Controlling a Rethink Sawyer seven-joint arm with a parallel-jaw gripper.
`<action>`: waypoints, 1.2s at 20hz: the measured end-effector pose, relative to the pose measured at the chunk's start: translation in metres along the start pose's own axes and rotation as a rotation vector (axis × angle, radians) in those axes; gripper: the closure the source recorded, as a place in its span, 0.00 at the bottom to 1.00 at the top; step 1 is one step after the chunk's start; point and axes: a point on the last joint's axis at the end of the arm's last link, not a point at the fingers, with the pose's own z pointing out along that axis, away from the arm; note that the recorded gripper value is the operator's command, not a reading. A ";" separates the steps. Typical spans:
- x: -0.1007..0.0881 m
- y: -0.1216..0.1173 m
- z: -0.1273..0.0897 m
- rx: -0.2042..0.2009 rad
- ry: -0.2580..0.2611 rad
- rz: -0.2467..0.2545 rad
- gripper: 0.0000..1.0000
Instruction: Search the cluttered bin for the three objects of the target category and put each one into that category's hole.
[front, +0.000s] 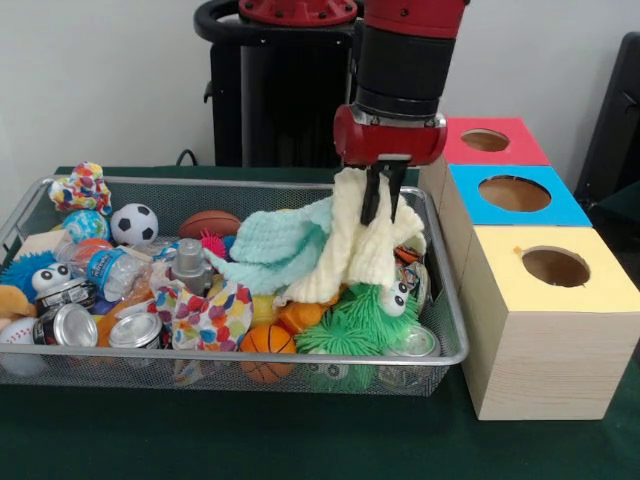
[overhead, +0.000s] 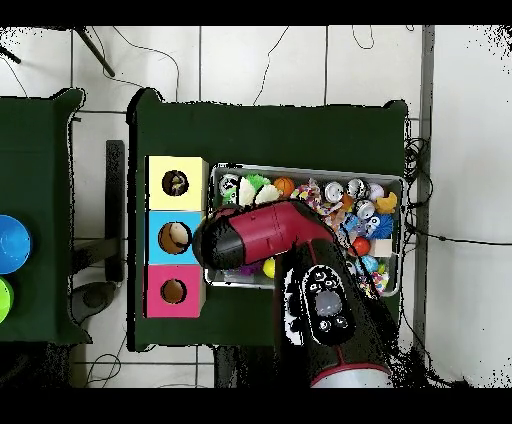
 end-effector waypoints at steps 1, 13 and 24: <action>0.002 0.001 0.003 0.000 0.007 0.000 1.00; 0.043 0.007 0.053 -0.029 0.119 0.010 0.00; 0.052 0.012 0.064 -0.042 0.143 0.008 0.00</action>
